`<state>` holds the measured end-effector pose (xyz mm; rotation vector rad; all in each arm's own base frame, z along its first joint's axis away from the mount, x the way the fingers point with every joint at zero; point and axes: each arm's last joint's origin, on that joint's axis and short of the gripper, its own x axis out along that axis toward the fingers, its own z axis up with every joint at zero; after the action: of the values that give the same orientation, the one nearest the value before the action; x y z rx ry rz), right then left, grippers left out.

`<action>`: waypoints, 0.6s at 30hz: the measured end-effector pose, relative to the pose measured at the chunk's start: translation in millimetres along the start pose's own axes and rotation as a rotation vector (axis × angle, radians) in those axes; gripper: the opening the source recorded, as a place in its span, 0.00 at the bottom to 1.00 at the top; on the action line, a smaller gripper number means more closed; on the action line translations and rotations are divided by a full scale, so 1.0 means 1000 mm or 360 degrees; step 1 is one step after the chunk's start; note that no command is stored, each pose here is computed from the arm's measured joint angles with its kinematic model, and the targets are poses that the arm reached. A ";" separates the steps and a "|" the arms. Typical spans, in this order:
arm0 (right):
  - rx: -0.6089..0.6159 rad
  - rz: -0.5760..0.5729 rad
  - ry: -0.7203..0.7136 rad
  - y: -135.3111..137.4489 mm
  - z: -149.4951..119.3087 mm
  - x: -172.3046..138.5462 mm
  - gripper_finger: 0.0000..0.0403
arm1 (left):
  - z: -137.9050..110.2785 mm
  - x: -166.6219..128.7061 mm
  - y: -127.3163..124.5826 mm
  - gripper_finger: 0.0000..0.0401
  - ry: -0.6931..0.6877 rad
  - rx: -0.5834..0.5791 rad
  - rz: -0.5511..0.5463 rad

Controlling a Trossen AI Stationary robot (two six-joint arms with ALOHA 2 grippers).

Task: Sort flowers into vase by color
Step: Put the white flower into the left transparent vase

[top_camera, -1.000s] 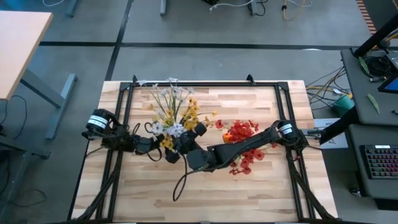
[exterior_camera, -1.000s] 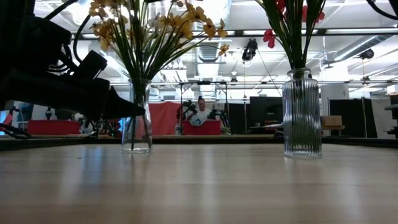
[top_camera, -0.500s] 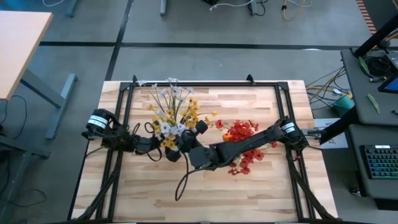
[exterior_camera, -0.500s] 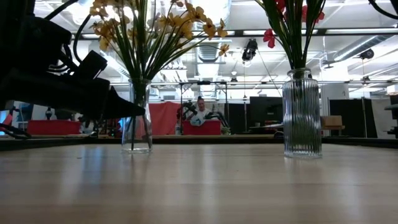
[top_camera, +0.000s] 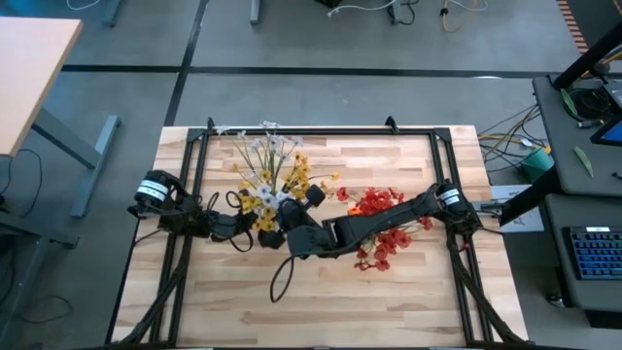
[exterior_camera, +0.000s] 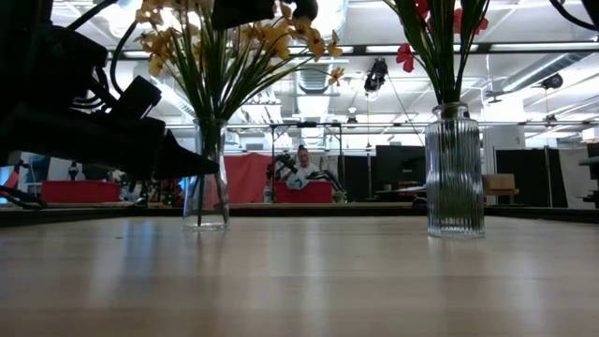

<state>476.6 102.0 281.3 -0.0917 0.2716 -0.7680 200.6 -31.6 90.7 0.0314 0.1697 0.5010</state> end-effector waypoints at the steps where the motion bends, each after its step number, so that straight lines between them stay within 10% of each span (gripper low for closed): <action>1: 0.0005 0.0006 0.0011 -0.001 -0.001 0.001 0.03 | 0.000 0.000 0.000 0.50 0.0000 0.0000 0.0000; 18: -0.0043 0.0065 0.0145 -0.008 -0.010 0.012 0.03 | 0.000 0.000 0.000 0.50 0.0001 -0.0022 0.0000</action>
<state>476.7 88.2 270.4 -0.0768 0.3694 -0.7287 200.6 -31.5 90.7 0.0179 0.1669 0.5020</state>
